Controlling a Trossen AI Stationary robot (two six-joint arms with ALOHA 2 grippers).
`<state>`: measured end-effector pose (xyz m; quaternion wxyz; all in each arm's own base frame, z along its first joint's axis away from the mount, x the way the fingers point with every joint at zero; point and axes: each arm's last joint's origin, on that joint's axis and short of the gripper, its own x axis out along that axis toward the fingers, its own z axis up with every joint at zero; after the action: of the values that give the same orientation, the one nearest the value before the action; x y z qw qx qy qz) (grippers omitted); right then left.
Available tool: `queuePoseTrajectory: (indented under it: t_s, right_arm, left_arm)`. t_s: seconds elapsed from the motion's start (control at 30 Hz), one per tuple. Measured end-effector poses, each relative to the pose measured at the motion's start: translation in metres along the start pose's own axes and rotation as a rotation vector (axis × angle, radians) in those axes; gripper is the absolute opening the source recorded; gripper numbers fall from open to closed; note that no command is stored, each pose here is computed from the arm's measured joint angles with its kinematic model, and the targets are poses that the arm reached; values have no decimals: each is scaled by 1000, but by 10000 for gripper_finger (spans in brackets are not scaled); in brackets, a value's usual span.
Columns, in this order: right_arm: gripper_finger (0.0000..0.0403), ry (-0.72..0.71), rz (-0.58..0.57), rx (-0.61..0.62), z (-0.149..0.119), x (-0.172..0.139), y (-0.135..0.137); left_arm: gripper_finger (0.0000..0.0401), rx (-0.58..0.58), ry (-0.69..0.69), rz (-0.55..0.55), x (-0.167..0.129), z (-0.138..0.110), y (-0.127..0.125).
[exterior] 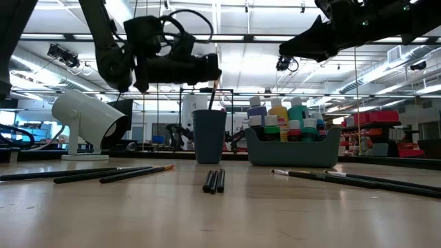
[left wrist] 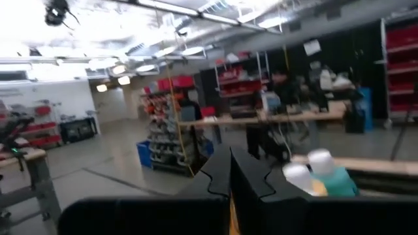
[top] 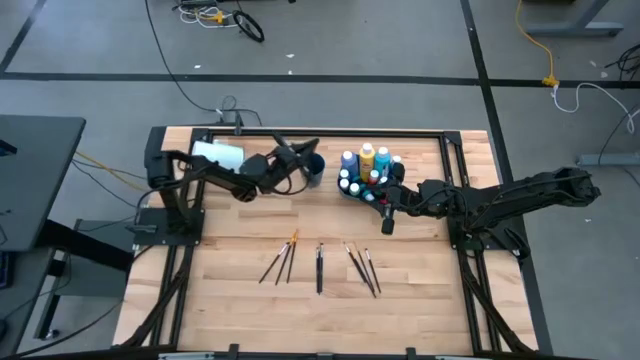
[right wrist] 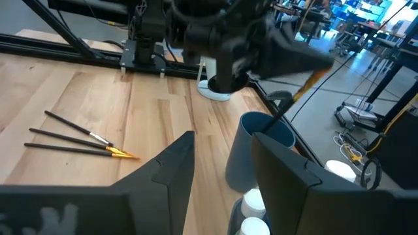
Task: Pick & Place Paint Supplies
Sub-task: Put the gold paint brush into the blue cup, then put the silver paint brush into the blue cup
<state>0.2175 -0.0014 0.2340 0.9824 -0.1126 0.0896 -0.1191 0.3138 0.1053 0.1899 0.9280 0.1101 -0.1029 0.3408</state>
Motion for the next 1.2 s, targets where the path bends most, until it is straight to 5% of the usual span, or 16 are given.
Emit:
queuePoseTrajectory:
  t_s: [0.4,0.7,1.03,1.2]
  right_arm:
    - [155,4,1,-2,0,0,0]
    - [155,13,4,-4,-1,0,0]
    - [155,13,4,-4,-1,0,0]
    - [155,11,4,-4,-1,0,0]
  left_arm:
    - [19,-25,257,-24,-4,-34,-7]
    - [39,-22,265,-20,-4,-34,-7]
    - [115,137,160,-41,-7,-7,-15]
    - [172,109,107,-10,-15,24,-23]
